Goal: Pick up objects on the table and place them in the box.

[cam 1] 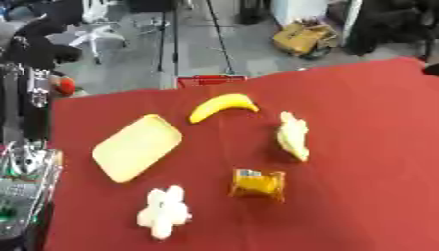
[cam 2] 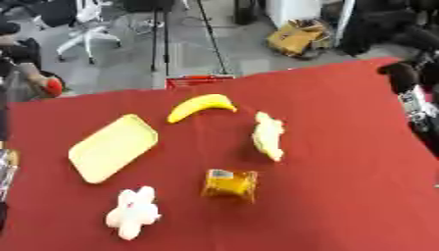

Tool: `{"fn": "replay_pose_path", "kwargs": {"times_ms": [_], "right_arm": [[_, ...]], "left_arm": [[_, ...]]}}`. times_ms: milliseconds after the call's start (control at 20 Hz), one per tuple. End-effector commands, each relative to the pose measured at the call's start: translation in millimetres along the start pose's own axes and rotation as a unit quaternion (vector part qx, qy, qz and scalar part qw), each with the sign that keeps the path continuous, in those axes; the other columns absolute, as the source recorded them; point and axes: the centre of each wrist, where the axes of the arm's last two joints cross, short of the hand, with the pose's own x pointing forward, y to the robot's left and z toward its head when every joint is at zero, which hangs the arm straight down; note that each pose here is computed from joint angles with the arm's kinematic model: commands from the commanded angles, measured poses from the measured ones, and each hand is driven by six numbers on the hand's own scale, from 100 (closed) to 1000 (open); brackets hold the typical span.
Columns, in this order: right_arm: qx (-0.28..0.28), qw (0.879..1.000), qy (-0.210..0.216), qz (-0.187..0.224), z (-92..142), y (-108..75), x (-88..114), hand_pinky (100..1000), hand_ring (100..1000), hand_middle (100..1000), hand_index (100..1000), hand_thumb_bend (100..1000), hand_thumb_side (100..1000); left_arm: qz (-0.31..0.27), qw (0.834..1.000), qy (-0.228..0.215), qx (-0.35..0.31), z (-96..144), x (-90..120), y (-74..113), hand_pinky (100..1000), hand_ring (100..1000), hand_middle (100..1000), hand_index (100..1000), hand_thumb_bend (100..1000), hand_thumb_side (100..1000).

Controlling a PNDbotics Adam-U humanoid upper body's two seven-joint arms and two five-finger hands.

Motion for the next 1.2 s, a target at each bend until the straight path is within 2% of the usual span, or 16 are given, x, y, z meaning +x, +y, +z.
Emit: {"fn": "replay_pose_path", "kwargs": {"times_ms": [50,250,350,450,550,700,750,800,900,1000,1100,1200], "right_arm": [[-0.001,1.0,-0.013,0.008,-4.3,-4.4,6.0,749,668,846,950,451,803],[0.001,1.0,-0.014,0.008,-4.7,-4.0,6.1,750,668,846,950,451,804],[0.002,1.0,-0.013,0.008,-4.4,-4.0,5.8,750,668,846,950,451,804],[0.003,1.0,-0.013,0.009,-4.2,-4.1,5.5,750,669,846,950,451,804],[0.004,1.0,-0.012,0.009,-4.0,-4.3,5.3,750,669,846,950,451,804],[0.006,1.0,-0.011,0.01,-3.2,-4.4,4.7,750,669,846,950,451,804],[0.006,1.0,-0.01,0.01,-3.0,-4.4,4.5,750,669,846,950,451,804],[0.008,1.0,-0.01,0.01,-2.9,-4.1,4.4,750,669,846,950,452,805],[0.01,1.0,-0.009,0.009,-2.4,-3.5,4.1,750,669,846,950,452,805],[0.012,1.0,-0.009,0.008,-2.2,-2.9,4.0,750,669,846,950,453,805],[0.013,1.0,-0.009,0.008,-2.1,-2.8,3.9,750,669,846,950,453,805],[0.013,1.0,-0.009,0.008,-2.1,-2.9,3.9,750,669,846,950,453,805]], "left_arm": [[-0.022,0.999,-0.019,-0.019,-9.0,7.1,5.2,653,589,709,813,684,804],[-0.089,0.992,-0.017,-0.091,-15.9,5.1,12.5,655,582,702,816,681,798],[-0.133,0.98,-0.011,-0.145,-19.3,2.4,17.6,659,581,701,820,679,796],[-0.176,0.964,-0.002,-0.202,-23.1,-0.3,23.0,664,585,701,824,687,794],[-0.221,0.939,0.007,-0.263,-27.9,-1.8,27.9,675,597,708,828,711,782],[-0.295,0.879,0.023,-0.374,-35.6,-2.8,32.6,690,616,720,836,737,766],[-0.307,0.867,0.026,-0.393,-37.4,-2.3,33.2,690,616,720,836,737,766],[-0.328,0.835,0.029,-0.441,-39.4,-3.1,31.5,708,651,721,838,776,714],[-0.365,0.766,0.033,-0.528,-46.1,-4.4,25.1,718,675,723,835,797,686],[-0.391,0.711,0.035,-0.584,-52.3,-4.7,18.7,722,689,724,834,814,668],[-0.409,0.666,0.034,-0.623,-57.1,-5.2,11.2,722,694,720,832,836,658],[-0.424,0.635,0.031,-0.645,-60.0,-6.0,3.8,720,698,718,830,872,641]]}}
